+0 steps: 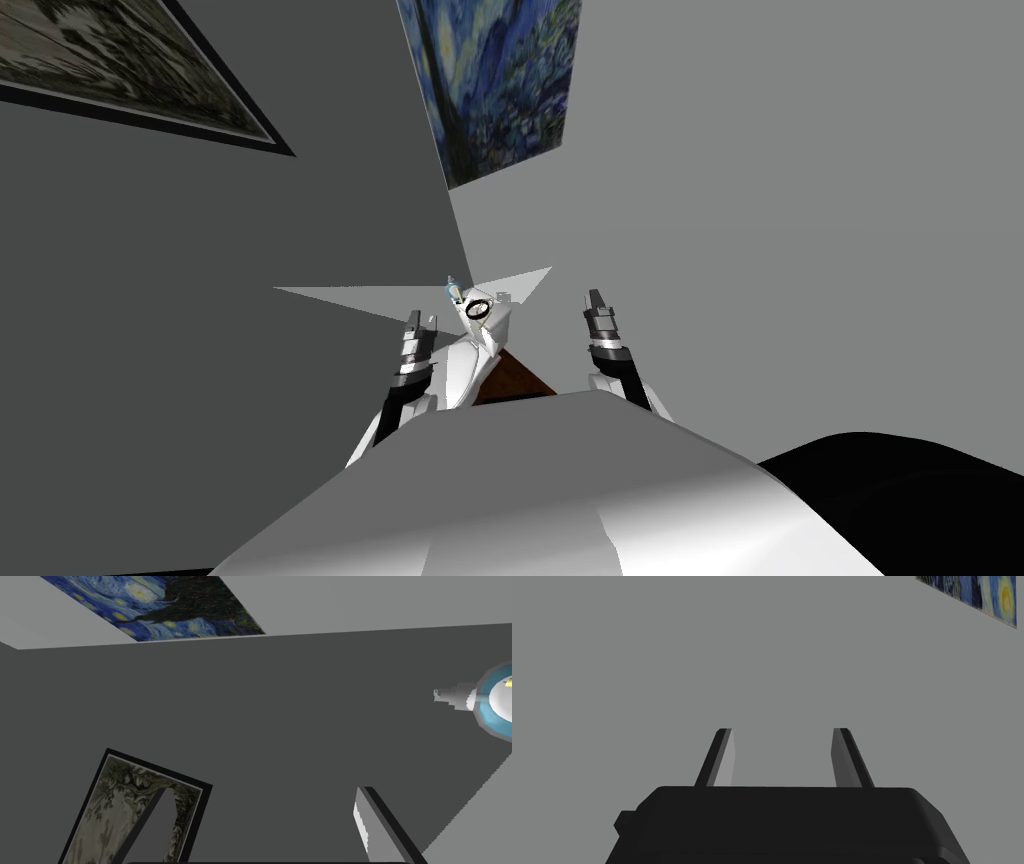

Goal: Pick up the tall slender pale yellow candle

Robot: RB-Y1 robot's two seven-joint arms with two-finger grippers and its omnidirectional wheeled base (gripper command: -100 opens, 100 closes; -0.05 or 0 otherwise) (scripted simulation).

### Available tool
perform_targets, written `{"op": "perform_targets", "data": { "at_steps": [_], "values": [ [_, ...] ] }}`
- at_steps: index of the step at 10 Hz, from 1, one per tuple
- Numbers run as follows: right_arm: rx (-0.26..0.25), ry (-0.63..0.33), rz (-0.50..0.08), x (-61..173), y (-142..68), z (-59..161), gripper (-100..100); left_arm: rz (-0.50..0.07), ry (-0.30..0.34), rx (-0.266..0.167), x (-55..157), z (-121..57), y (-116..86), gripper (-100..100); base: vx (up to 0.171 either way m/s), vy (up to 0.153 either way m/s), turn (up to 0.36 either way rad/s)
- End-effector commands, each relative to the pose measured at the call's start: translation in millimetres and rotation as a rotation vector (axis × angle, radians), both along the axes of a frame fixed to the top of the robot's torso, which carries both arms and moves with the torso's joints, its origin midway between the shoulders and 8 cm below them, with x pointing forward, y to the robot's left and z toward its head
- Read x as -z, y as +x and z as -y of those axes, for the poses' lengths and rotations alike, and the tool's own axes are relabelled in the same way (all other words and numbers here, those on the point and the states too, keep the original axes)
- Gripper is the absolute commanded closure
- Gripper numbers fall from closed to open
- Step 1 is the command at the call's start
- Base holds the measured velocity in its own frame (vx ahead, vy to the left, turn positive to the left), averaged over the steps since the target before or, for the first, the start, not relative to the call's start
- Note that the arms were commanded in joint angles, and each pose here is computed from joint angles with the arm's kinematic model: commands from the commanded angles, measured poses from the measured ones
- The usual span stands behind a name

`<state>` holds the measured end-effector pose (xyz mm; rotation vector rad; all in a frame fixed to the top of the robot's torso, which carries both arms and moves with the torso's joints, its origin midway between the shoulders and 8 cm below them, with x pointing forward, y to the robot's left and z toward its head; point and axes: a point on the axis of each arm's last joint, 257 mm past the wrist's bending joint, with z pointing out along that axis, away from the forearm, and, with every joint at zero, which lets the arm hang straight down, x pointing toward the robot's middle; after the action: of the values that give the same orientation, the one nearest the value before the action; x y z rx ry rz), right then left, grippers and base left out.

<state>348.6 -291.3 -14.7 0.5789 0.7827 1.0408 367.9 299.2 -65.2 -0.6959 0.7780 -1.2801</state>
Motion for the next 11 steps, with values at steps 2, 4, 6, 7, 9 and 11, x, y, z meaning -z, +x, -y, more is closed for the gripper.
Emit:
{"op": "perform_targets", "data": {
  "at_steps": [2, 4, 6, 7, 9, 11],
  "values": [
    [0.000, 0.000, 0.000, 0.0, 0.0, 0.0, 0, -0.082, -0.001, -0.005, 37.7, -0.9, 9.7, -100, -0.087, -0.065, 0.018],
    [0.000, 0.000, 0.000, 0.0, 0.0, 0.0, 0, -0.141, -0.001, -0.007, 66.4, 0.2, 15.4, -100, -0.075, -0.061, -0.002],
    [0.000, 0.000, 0.000, 0.0, 0.0, 0.0, 0, -0.181, -0.001, -0.009, 86.0, 0.3, 18.2, -100, -0.034, -0.021, -0.010],
    [0.000, 0.000, 0.000, 0.0, 0.0, 0.1, 0, -0.184, -0.002, -0.010, 87.3, 0.0, 18.3, -100, -0.016, -0.009, -0.006],
    [0.000, 0.000, 0.000, 0.1, 0.0, 0.1, 0, -0.241, 0.001, -0.009, 116.0, 3.0, 22.5, -100, -0.018, -0.013, -0.031],
    [0.000, 0.000, 0.000, 0.1, 0.0, 0.1, 0, -0.273, 0.003, -0.008, 131.9, 4.7, 24.3, -100, -0.013, -0.008, -0.030]
  ]
}}
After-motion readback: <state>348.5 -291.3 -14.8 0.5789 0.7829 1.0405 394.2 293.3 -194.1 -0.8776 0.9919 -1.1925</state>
